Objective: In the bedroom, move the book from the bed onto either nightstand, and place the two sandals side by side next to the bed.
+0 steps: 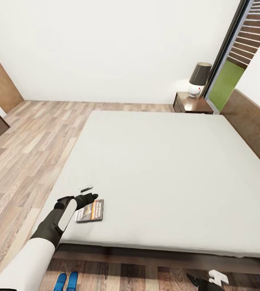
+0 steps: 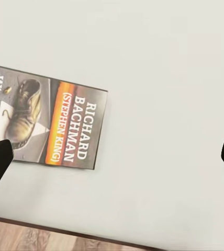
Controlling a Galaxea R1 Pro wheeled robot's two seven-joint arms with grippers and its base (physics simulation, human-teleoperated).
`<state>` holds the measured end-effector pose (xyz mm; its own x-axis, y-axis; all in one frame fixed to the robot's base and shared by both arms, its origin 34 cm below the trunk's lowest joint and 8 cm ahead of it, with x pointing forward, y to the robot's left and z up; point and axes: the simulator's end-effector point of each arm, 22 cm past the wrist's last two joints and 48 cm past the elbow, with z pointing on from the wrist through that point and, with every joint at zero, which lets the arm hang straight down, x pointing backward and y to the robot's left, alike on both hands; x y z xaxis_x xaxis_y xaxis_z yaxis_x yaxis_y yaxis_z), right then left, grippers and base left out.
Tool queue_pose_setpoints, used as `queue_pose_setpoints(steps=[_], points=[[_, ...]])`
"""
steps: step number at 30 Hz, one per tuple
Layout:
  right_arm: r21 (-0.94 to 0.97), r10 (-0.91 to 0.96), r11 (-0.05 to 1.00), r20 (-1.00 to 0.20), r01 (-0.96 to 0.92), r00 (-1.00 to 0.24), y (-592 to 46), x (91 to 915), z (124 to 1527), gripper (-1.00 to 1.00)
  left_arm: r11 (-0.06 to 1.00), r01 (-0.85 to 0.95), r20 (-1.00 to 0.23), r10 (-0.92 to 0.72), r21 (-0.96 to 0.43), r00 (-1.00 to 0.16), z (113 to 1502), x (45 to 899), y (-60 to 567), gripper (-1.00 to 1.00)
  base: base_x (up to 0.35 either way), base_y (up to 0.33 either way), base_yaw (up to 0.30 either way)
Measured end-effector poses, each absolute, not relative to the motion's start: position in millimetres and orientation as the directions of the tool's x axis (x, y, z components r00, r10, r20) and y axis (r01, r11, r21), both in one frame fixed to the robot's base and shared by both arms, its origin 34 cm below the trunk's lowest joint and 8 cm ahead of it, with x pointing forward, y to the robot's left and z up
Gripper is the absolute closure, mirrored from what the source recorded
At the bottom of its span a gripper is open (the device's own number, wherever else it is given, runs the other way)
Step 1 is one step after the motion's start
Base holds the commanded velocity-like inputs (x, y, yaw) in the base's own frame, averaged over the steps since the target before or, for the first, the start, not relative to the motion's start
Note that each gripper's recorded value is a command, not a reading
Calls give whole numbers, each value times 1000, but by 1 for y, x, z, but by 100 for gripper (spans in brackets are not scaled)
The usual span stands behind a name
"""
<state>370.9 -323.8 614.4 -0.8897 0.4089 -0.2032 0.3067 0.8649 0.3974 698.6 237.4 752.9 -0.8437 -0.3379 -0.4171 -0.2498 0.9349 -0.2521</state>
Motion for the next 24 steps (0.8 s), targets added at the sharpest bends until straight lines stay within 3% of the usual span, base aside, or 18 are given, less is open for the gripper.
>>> queue_pose_setpoints(steps=[24], points=[[389,410,865,-180,318,-894,-324,360,607,-100,935,-257,-393,-338,-245,-855,736,691,237,-100,2,0,0]])
